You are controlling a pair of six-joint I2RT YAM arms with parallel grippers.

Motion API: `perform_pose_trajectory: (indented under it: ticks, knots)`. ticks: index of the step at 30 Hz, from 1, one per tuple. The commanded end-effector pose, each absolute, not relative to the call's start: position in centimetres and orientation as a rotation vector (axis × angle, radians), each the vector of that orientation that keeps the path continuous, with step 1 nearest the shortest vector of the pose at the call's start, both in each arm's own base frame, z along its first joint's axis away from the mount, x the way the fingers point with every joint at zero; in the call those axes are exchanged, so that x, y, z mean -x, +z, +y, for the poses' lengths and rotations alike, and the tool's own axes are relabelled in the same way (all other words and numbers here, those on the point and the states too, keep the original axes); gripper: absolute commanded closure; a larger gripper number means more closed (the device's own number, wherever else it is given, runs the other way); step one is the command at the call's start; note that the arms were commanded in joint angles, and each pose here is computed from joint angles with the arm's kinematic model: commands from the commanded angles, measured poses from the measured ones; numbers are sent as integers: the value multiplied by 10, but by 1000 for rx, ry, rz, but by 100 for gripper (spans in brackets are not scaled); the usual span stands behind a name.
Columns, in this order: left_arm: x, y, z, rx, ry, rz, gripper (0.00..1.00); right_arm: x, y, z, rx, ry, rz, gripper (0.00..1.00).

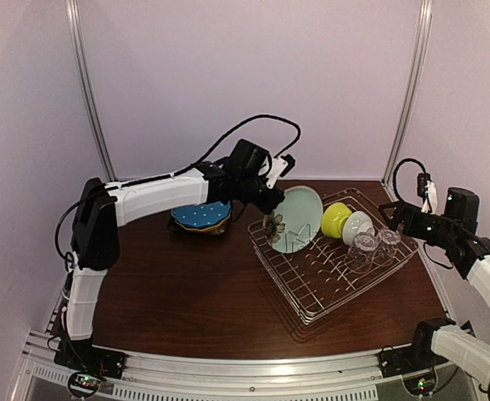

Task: Unload the mixed dishes from the dish rack
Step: Grab the plate from the dish rack.

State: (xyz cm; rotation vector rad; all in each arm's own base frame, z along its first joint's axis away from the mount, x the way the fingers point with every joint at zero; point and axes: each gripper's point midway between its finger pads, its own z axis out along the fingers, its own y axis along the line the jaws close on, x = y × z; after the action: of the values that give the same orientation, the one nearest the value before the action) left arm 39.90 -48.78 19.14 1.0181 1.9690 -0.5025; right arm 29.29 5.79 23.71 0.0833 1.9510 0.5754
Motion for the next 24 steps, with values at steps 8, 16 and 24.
perform_pose_trajectory:
  ticks: [8, 16, 24]
  knots:
    - [-401, 183, -494, -1006, -447, 1995, 93, -294, 238, 57, -87, 571, 1943, 0]
    - [-401, 172, -496, -993, -437, 2036, 87, -293, 237, 57, -88, 571, 1945, 0]
    - [-402, 174, -497, -971, -445, 2053, 95, -292, 238, 56, -89, 565, 1943, 0]
